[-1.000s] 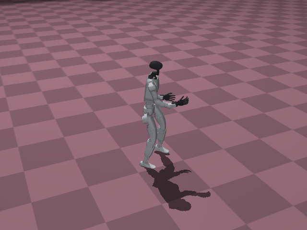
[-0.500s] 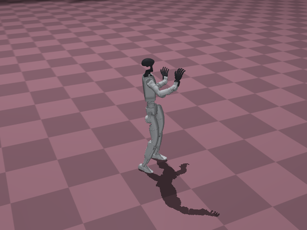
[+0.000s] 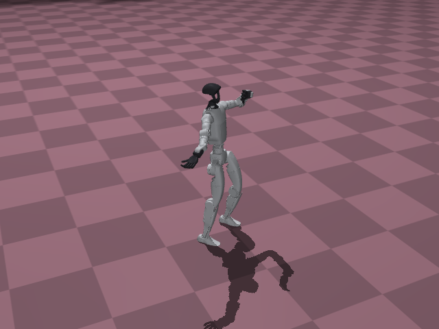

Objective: Dance

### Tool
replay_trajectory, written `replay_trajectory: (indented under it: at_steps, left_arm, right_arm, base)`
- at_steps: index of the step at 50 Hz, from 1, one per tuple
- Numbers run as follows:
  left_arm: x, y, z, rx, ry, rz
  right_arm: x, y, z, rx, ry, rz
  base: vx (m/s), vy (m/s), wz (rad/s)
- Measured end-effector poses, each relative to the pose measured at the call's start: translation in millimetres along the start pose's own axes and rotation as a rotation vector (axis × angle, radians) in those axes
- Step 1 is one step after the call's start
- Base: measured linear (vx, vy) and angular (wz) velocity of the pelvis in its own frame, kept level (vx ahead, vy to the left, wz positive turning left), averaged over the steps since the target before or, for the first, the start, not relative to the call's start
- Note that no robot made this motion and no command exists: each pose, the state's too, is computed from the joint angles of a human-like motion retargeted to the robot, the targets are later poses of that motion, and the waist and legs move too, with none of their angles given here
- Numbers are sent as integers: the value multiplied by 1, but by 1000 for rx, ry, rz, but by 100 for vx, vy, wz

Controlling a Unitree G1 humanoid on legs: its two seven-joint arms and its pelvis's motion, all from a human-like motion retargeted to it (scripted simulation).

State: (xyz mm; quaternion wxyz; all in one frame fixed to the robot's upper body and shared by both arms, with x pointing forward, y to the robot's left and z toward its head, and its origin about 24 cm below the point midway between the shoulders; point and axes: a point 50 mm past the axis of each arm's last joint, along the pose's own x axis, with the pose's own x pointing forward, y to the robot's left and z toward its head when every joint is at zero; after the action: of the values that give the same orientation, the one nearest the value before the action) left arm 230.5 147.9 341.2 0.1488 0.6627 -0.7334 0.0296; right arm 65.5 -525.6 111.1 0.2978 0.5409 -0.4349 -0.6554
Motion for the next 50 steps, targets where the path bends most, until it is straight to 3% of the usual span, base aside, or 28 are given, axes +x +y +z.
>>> replay_trajectory:
  at_steps: [5, 8, 11, 15, 18, 20, 23, 26, 28, 32, 35, 43, 46, 50]
  left_arm:
    - [-74, -21, -79, 192, 693, 14]
    - [-137, -12, -105, 300, 1182, 119]
    - [-219, 6, -103, 338, 1805, 337]
    - [-306, 32, -53, 317, 2372, 776]
    - [-355, 61, 5, 389, 2568, 1148]
    - [-373, 74, 46, 513, 2636, 1441]
    - [-382, 82, 97, 662, 2516, 1892]
    - [-385, 82, 109, 666, 2331, 2239]
    - [-384, 81, 98, 635, 2283, 2312]
    - [-381, 100, 51, 490, 2291, 2003]
    - [-378, 117, 21, 416, 2298, 1764]
    - [-384, 136, 42, 671, 2381, 1599]
    - [-391, 124, 83, 738, 2441, 1752]
    - [-392, 103, 136, 797, 2297, 2283]
  right_arm:
    - [-37, 93, -21, -250, -40, 508]
    - [-98, 151, -46, -375, -111, 900]
    - [-189, 192, -77, -583, -149, 1457]
    - [-287, 188, -107, -867, -404, 2004]
    - [-335, 166, -118, -1003, -732, 2299]
    - [-358, 147, -122, -1008, -946, 2436]
    - [-386, 120, -110, -751, -1299, 2625]
    - [-404, 112, -88, -348, -1699, 2589]
    - [-405, 120, -78, -205, -1831, 2469]
    - [-397, 145, -81, -353, -1675, 2326]
    - [-401, 153, -81, -401, -1503, 2350]
    - [-413, 130, -77, -278, -1338, 2534]
    - [-411, 98, -86, -307, -1443, 2739]
    - [-402, 56, -95, -213, -1636, 2902]
  base:
    - [-3, 2, -71]
    - [-16, -1, -68]
    - [-18, 9, -26]
    - [-4, 10, -32]
    - [-8, 9, -47]
    - [-15, 3, -50]
    - [-15, -5, -14]
    - [-17, -25, 41]
    - [-7, -25, 69]
    - [6, -7, 32]
    - [9, 0, 8]
    - [-3, -2, -4]
    - [-8, -3, -46]
    - [-10, -3, -16]
